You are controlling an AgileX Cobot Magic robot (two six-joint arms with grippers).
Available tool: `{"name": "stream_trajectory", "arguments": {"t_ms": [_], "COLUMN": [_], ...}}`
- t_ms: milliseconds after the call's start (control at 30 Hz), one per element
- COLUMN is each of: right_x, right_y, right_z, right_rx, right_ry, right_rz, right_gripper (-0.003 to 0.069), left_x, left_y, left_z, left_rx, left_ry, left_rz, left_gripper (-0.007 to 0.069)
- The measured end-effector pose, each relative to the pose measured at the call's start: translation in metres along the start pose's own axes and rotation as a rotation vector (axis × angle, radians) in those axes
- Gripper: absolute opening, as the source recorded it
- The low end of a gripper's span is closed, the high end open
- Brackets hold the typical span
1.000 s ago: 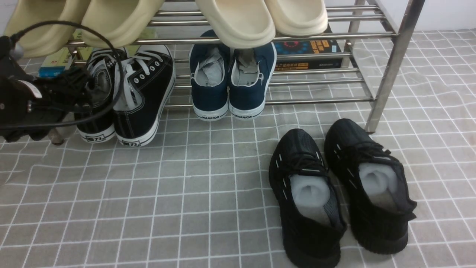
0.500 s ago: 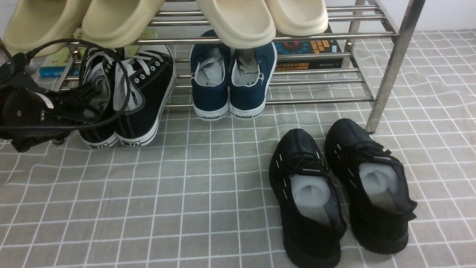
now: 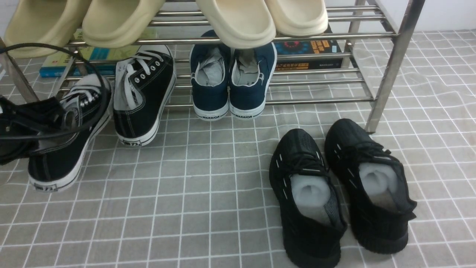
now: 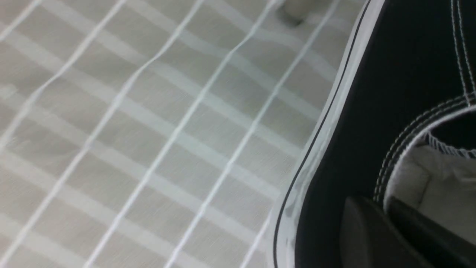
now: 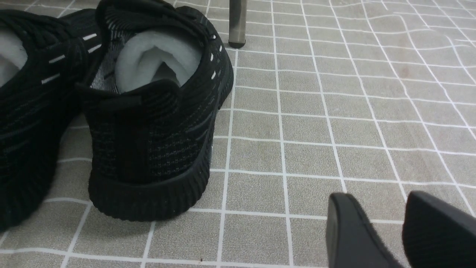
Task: Take the shoes off the shelf with your hand from the grey coffee tablecloth.
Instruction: 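Set the held shoe down on the floor in front of the rack with the left gripper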
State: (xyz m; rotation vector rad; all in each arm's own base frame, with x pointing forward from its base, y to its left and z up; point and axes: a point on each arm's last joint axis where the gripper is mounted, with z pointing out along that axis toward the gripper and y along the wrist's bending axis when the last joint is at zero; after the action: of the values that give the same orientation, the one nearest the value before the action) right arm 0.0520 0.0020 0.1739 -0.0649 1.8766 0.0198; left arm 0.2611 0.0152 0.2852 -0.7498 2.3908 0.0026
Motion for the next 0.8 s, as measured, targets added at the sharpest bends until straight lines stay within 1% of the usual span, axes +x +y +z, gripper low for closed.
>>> {"name": "stream_trajectory", "arguments": {"t_ms": [67,267,467,667,733,800], "right_x": [0.0,0.0,0.0,0.0,0.0,0.0], "right_y": [0.0,0.0,0.0,0.0,0.0,0.0], "right_z": [0.0,0.0,0.0,0.0,0.0,0.0], "right_rx": [0.0,0.0,0.0,0.0,0.0,0.0], "right_ry": [0.0,0.0,0.0,0.0,0.0,0.0], "right_rz": [0.0,0.0,0.0,0.0,0.0,0.0], "right_gripper": [0.0239,0.0239,0.0239,0.0239,0.0239,0.0239], "left_x": [0.003,0.034,0.059,0.064,0.064,0.064], "left_y": [0.003,0.023,0.033,0.035,0.035,0.035], "left_z": [-0.002,0.007,0.024,0.031,0.032,0.032], "left_rx": [-0.015,-0.07,-0.075,-0.092,-0.095,-0.093], "left_ry": [0.006,0.054,0.086,0.11,0.113,0.11], "left_rz": [-0.001,-0.033,-0.014,-0.002,0.003,0.015], "left_gripper": [0.0018,0.0018,0.0018,0.0022,0.0035,0.0067]}}
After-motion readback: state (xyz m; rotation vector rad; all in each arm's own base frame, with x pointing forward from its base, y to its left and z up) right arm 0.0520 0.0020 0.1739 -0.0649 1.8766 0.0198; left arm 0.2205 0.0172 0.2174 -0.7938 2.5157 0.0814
